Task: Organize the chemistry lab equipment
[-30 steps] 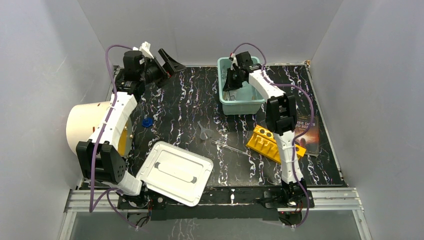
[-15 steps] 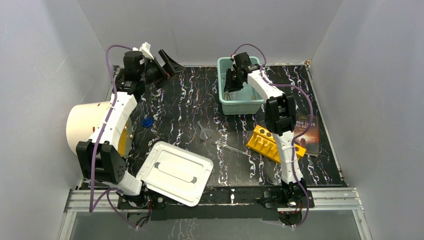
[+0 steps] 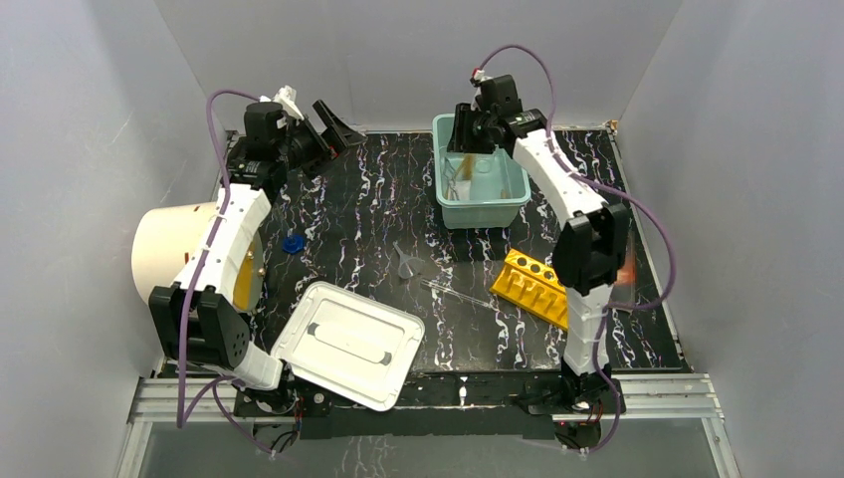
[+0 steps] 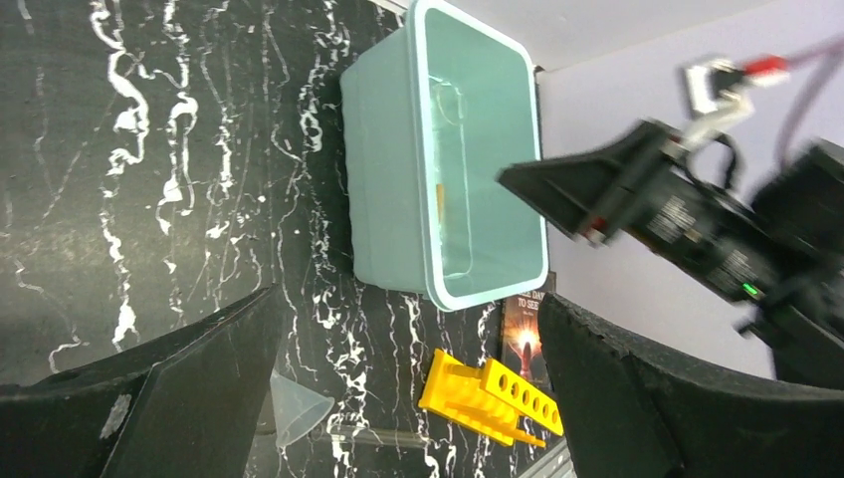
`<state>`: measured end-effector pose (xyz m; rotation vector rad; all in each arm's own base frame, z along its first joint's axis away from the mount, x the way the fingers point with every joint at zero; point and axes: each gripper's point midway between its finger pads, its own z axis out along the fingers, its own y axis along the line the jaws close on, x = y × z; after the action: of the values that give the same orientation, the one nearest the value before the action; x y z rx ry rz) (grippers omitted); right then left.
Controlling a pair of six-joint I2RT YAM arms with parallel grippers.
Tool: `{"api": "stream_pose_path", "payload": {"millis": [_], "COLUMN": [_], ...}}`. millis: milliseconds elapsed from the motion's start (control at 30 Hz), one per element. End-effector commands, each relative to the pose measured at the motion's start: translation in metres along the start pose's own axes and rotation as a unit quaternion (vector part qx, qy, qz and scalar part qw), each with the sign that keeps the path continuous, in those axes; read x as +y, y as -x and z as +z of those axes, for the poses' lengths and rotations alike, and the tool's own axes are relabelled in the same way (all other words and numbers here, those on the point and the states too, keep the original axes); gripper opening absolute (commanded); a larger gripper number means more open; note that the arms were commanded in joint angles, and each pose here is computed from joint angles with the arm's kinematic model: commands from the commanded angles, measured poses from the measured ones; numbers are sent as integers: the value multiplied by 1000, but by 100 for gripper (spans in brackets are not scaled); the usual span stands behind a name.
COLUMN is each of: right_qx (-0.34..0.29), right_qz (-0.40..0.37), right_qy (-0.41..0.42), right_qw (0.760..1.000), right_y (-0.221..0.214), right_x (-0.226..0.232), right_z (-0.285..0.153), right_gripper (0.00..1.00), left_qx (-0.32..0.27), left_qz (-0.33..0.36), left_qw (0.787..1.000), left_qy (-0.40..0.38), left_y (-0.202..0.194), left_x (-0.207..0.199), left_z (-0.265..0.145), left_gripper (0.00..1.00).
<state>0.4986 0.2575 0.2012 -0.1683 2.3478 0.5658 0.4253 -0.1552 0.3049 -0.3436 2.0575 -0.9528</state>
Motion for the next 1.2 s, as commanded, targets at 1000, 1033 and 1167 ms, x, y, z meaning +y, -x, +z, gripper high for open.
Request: {"api": "stream_pose_path", "payload": {"millis": [1000,1033,1167], "right_qx": [214,218,231], "right_qz": [-269,-269,-269], "right_qy": [1,2,-3], "right_qw": [939,938,935], "right_y": [-215,-217,-224], "right_x": [126,126,123], "right_z": [37,39,47], "right_gripper": [63,60,51], "left_qx": [-272,-271,-268], "left_qz": [39,39,39], "left_qw": [936,937,938], "left_qy": [219,218,215], "left_y": [108,107,106], "left_x": [12,12,12], "left_z": [-141,-140,-138], "left_gripper": [98,98,98]}}
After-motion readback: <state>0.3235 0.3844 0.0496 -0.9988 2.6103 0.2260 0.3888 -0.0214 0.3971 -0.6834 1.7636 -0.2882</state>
